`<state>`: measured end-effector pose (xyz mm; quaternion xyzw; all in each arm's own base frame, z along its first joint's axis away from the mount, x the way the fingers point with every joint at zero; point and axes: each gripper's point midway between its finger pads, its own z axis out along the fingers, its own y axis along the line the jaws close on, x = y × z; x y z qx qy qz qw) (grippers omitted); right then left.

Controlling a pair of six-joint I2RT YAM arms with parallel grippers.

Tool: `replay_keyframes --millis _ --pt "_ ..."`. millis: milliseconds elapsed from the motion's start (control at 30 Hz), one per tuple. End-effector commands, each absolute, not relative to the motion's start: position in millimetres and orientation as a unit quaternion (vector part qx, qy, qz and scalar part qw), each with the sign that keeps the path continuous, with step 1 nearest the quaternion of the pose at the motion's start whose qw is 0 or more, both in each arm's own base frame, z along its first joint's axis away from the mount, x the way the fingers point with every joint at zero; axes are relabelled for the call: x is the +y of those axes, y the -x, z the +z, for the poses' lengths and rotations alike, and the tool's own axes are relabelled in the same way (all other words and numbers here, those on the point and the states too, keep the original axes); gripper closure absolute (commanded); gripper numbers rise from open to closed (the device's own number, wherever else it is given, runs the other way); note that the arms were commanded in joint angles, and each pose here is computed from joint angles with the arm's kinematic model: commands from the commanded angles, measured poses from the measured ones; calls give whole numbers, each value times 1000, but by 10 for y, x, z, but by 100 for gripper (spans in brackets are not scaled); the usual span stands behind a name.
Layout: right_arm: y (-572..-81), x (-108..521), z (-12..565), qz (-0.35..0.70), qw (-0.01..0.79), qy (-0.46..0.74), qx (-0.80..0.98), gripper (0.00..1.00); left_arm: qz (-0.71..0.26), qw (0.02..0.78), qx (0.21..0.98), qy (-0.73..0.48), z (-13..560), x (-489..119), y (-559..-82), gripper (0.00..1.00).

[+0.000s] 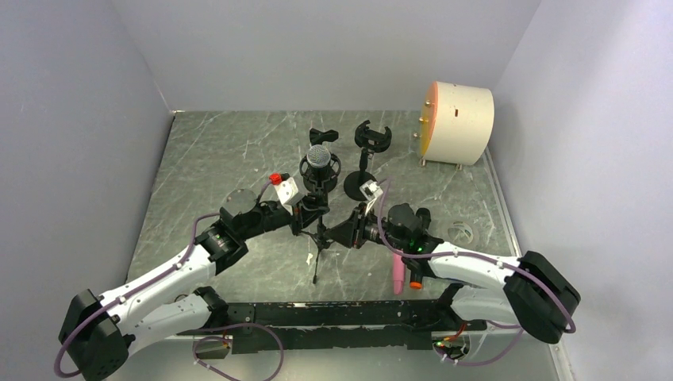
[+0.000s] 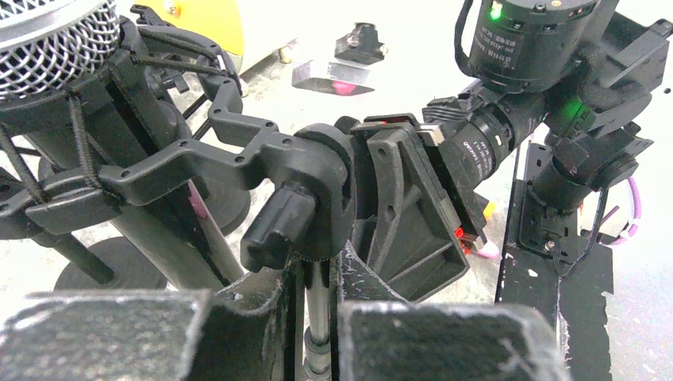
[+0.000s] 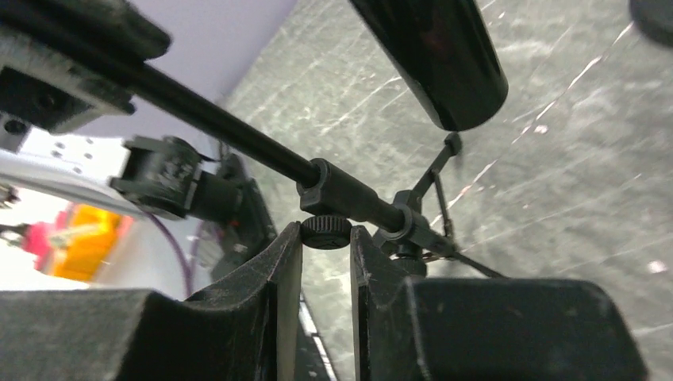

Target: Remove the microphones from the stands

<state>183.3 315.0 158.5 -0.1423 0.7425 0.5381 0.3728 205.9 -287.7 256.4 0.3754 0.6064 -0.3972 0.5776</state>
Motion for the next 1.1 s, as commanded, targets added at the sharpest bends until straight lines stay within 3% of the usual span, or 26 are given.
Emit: replay_keyframes --millis 0,200,367,500,700,1067 --pt "-2003 3101 1734 453 472 267 708 81 -408 588 588 -376 2718 -2927 -2044 97" --pt "-1986 3087 1718 457 466 257 712 76 -406 592 586 -376 2743 -2916 -2040 97" --pt "-2055 3031 1770 502 403 111 757 45 -407 591 587 -374 2753 -2906 -2023 97" --pt "-2004 3003 1881 584 342 28 736 44 -402 591 589 -378 2749 -2891 -2020 97" --pt "-1893 3078 1937 629 304 19 715 50 -407 586 590 -377 2735 -2901 -2009 97" --pt "-1856 3148 1743 611 270 32 743 51 -402 582 597 -379 2735 -2880 -1997 97"
